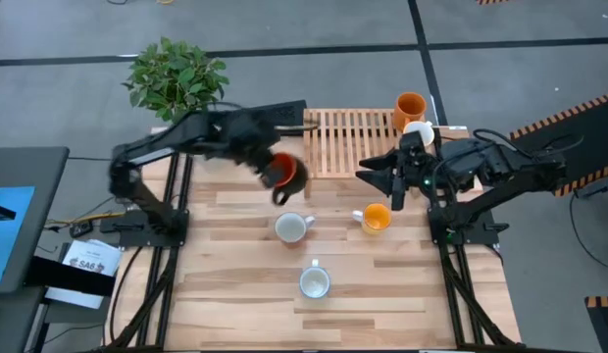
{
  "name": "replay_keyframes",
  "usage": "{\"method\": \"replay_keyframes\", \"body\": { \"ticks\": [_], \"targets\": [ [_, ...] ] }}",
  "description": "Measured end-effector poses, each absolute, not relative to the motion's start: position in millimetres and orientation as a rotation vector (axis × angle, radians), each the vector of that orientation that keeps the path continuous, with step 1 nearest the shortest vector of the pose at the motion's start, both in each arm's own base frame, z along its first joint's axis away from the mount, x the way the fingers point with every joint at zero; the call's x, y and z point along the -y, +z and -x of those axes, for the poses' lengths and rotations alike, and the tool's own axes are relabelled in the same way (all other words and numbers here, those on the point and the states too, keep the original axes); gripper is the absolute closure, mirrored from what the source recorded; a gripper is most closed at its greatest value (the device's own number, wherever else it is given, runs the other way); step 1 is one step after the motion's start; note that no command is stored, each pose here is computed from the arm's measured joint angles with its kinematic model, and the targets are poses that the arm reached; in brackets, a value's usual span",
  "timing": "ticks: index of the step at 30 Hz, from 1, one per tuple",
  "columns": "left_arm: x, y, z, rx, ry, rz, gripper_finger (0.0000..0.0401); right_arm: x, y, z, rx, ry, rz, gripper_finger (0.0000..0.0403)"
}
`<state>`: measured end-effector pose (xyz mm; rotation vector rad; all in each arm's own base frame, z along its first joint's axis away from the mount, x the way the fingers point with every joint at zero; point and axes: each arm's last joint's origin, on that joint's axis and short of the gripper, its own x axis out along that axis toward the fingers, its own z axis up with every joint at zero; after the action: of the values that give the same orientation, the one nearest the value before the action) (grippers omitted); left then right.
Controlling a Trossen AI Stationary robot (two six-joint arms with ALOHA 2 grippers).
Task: Place coffee mugs
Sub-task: Put the black mug on the shelf
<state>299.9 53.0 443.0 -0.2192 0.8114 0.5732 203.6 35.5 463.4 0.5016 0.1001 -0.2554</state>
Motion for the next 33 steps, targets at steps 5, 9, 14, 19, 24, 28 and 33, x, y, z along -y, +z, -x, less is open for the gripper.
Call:
{"method": "replay_keyframes", "body": {
  "ticks": [5, 9, 14, 19, 24, 28, 33],
  "targets": [
    [-74.7, 448.4, -341.1, -0.723, 0.589, 0.151, 0.0401, -34.8, 465.9, -203.8, -0.066, -0.278, -0.508, 0.0194],
    [-90.1, 432.7, -366.3, -0.777, 0.592, 0.118, 0.0401, -34.8, 467.7, -204.0, -0.05, -0.273, -0.502, 0.0194],
    [-109.9, 411.4, -385.1, -0.828, 0.625, 0.12, 0.0401, -34.8, 468.9, -204.1, -0.039, -0.27, -0.505, 0.0194],
    [-124.0, 394.5, -397.6, -0.852, 0.638, 0.134, 0.0401, -34.8, 469.4, -204.2, -0.034, -0.268, -0.507, 0.0194],
    [-127.8, 390.2, -400.8, -0.842, 0.632, 0.14, 0.0395, -34.8, 469.5, -204.2, -0.033, -0.268, -0.507, 0.0194],
    [-128.4, 390.9, -404.0, -0.811, 0.641, 0.13, 0.0378, -34.9, 469.4, -204.3, -0.033, -0.268, -0.507, 0.0194],
    [-129.1, 392.5, -407.5, -0.78, 0.62, 0.11, 0.0362, -34.9, 469.4, -204.3, -0.034, -0.268, -0.507, 0.0194]
  ]
}}
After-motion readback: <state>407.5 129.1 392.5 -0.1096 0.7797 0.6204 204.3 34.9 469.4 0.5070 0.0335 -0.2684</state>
